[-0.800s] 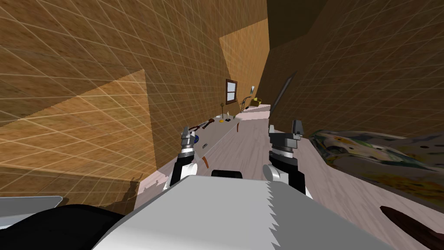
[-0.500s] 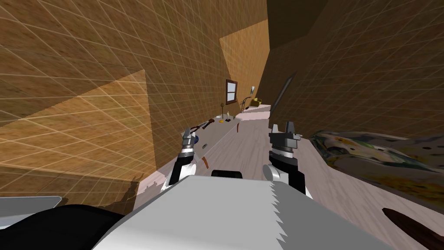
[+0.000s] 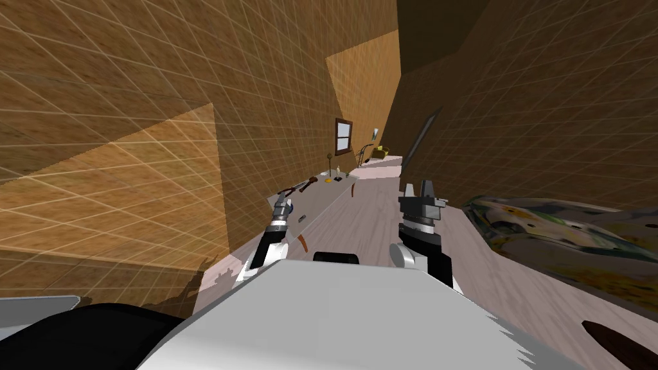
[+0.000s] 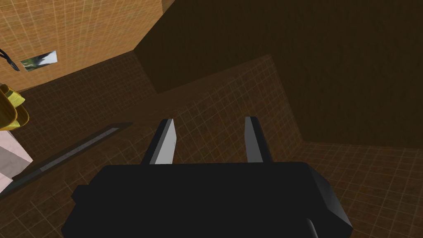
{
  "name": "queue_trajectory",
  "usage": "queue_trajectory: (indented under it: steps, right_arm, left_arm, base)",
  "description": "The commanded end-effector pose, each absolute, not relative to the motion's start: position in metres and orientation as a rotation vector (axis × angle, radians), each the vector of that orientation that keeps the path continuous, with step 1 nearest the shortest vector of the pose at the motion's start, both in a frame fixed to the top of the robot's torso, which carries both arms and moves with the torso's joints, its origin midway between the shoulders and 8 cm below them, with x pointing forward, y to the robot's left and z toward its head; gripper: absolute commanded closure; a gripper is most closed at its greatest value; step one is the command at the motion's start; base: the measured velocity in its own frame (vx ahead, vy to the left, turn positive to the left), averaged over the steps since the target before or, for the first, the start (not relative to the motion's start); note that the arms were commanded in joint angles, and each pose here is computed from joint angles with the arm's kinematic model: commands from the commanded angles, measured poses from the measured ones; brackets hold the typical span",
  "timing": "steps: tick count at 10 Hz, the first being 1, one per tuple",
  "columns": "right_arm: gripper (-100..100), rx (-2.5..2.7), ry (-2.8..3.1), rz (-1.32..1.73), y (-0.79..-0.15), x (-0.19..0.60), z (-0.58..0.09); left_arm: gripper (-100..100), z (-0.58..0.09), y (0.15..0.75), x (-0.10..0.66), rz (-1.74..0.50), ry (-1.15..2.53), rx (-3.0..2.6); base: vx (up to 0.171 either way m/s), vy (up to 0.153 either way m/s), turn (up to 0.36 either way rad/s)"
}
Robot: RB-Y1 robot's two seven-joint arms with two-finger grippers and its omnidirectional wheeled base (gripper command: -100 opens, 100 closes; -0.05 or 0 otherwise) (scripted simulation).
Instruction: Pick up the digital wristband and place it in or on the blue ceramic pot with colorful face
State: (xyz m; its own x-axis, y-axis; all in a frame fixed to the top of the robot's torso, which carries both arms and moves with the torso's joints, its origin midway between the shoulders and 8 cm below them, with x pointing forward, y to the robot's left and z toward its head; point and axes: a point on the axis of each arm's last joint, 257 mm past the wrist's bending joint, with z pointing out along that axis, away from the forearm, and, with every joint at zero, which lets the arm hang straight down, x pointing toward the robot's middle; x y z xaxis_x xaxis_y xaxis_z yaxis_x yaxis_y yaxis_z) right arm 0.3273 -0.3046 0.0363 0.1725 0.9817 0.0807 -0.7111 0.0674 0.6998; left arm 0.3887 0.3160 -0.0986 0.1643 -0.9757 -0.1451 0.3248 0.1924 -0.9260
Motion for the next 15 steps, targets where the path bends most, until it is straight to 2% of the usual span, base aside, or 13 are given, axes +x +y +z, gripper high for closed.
queue_trajectory:
  steps: [1,8,15]
  right_arm:
    - [0,0.701,0.480,1.351,-0.305,0.327,0.036]
    - [0,0.701,0.480,1.351,-0.305,0.327,0.036]
    - [0,0.701,0.480,1.351,-0.305,0.327,0.036]
  left_arm:
    - [-100,-0.110,0.321,0.391,-1.124,0.950,-0.915]
    - [-100,-0.216,0.369,0.406,-1.035,1.067,-1.193]
    - [-100,-0.291,0.401,0.400,-0.959,1.112,-1.404]
  base:
    - [0.054,-0.018,0.012]
    - [0.091,-0.037,0.028]
    - [0.075,-0.032,0.022]
